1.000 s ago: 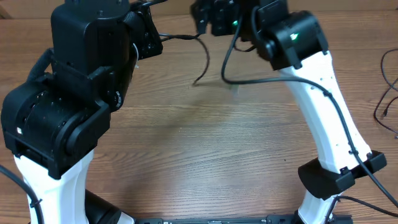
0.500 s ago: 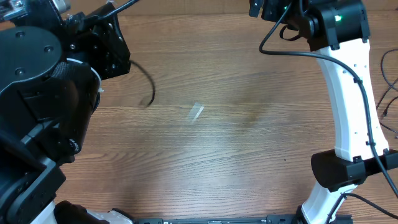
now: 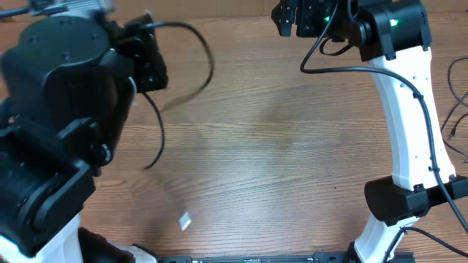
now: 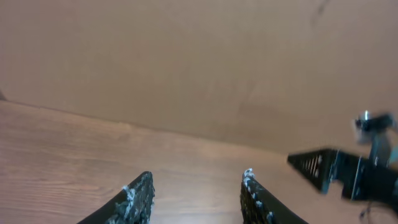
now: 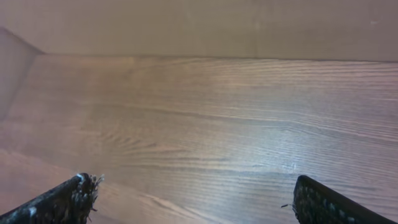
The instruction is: Untangle cables
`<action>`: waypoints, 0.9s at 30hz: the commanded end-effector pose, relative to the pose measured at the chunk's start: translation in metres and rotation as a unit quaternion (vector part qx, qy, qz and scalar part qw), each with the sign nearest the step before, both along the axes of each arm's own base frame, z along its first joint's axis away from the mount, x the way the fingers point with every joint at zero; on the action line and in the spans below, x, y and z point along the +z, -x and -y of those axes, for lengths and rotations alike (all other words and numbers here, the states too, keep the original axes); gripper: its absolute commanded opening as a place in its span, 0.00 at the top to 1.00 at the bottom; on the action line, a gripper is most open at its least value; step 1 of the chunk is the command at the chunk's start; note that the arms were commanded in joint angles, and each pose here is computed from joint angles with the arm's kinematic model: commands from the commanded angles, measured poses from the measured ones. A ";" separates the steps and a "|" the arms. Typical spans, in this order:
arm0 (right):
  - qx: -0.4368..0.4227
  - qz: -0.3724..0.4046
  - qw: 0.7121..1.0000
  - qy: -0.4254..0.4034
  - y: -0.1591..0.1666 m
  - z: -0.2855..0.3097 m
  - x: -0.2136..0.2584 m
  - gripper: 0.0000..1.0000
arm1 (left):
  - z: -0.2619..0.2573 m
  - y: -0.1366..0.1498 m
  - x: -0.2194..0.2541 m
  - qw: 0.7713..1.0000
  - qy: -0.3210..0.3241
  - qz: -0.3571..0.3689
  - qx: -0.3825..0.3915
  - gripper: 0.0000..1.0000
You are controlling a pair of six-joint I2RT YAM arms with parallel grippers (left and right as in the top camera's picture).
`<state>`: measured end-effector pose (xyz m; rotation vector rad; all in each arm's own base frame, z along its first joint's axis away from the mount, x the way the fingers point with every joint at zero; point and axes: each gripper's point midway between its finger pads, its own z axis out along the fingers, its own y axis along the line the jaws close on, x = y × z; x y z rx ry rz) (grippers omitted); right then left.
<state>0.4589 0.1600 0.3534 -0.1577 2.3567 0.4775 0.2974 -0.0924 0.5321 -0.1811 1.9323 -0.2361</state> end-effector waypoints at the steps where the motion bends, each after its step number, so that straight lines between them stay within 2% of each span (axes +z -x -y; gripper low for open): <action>1: 0.129 0.019 0.991 -0.002 0.017 -0.026 0.004 0.00 | 0.021 -0.002 -0.016 0.996 -0.046 -0.028 -0.067 0.96; 5: 0.345 0.063 0.936 -0.017 0.066 -0.060 0.010 0.00 | 0.032 0.002 -0.041 0.989 -0.063 -0.079 -0.106 0.96; 9: 0.464 0.103 0.880 -0.017 0.103 -0.069 0.013 0.00 | 0.034 0.006 -0.058 0.984 -0.076 -0.114 -0.118 0.96; 11: 0.487 0.112 0.866 -0.005 0.111 -0.067 0.011 0.00 | 0.033 0.007 -0.060 0.981 -0.094 -0.116 -0.125 0.96; 14: 0.493 0.121 0.862 0.000 0.114 -0.065 0.013 0.00 | 0.026 0.005 -0.061 0.979 -0.114 -0.116 -0.122 0.96; 20: 0.514 0.135 0.845 -0.054 0.130 -0.076 0.030 0.00 | 0.004 -0.018 -0.075 0.975 -0.153 -0.138 -0.088 0.96; 23: 0.523 0.134 0.839 -0.071 0.137 -0.082 0.034 0.00 | 0.004 -0.034 -0.090 0.971 -0.153 -0.164 -0.087 0.96; 27: 0.533 0.136 0.832 -0.077 0.142 -0.089 0.035 0.00 | 0.029 -0.049 -0.104 0.967 -0.132 -0.177 -0.129 0.96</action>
